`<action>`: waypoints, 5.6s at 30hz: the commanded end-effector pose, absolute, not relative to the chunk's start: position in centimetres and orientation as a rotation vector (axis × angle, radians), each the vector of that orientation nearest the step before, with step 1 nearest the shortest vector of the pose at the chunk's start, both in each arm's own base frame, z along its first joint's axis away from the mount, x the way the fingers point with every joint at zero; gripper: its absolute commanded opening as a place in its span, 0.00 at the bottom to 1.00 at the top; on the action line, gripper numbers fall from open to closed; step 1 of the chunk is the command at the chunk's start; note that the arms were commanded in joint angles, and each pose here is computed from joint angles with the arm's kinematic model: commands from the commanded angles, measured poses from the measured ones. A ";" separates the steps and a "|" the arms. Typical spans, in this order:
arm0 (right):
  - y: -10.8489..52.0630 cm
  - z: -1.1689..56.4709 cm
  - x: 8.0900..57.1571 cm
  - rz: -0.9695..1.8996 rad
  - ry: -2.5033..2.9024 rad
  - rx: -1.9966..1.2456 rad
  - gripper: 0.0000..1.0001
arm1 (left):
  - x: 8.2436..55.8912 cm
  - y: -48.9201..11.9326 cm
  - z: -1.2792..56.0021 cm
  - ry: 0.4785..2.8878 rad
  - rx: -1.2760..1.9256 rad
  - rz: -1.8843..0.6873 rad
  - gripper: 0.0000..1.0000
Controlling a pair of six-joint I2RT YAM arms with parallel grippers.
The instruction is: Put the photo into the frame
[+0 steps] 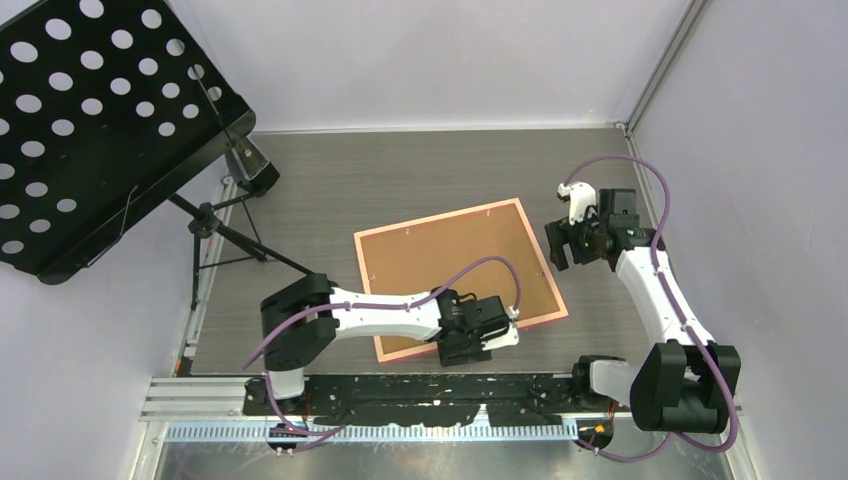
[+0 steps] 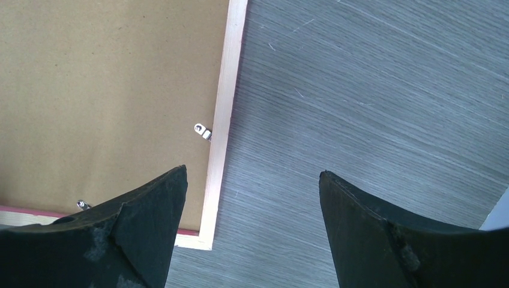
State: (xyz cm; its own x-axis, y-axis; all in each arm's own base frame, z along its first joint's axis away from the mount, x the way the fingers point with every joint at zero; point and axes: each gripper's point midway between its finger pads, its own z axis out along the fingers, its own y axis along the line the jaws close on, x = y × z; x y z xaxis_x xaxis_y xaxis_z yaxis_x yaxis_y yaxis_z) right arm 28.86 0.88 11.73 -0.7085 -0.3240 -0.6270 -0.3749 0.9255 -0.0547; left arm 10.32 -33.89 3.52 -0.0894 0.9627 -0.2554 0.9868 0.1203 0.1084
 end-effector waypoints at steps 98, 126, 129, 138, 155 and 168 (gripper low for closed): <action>6.4 4.3 22.2 -0.279 1.683 -1.499 0.80 | 14.5 -36.7 13.0 2.304 1.808 -0.745 0.00; 8.0 16.5 22.7 -0.204 1.629 -1.361 0.05 | 23.5 -33.1 24.8 2.101 1.435 -0.565 0.89; 8.2 18.0 22.4 -0.170 1.648 -1.362 0.05 | 25.6 -31.9 29.3 2.008 1.322 -0.498 0.97; 10.1 24.3 23.3 -0.014 1.747 -1.252 0.05 | 28.9 -26.3 39.7 1.780 0.983 -0.324 1.00; 12.1 31.9 25.8 0.149 1.929 -1.034 0.05 | 27.5 -23.5 39.9 1.783 0.927 -0.288 1.00; 12.6 32.5 25.8 0.235 1.989 -0.950 0.05 | 27.3 -23.0 37.9 1.799 0.950 -0.268 1.00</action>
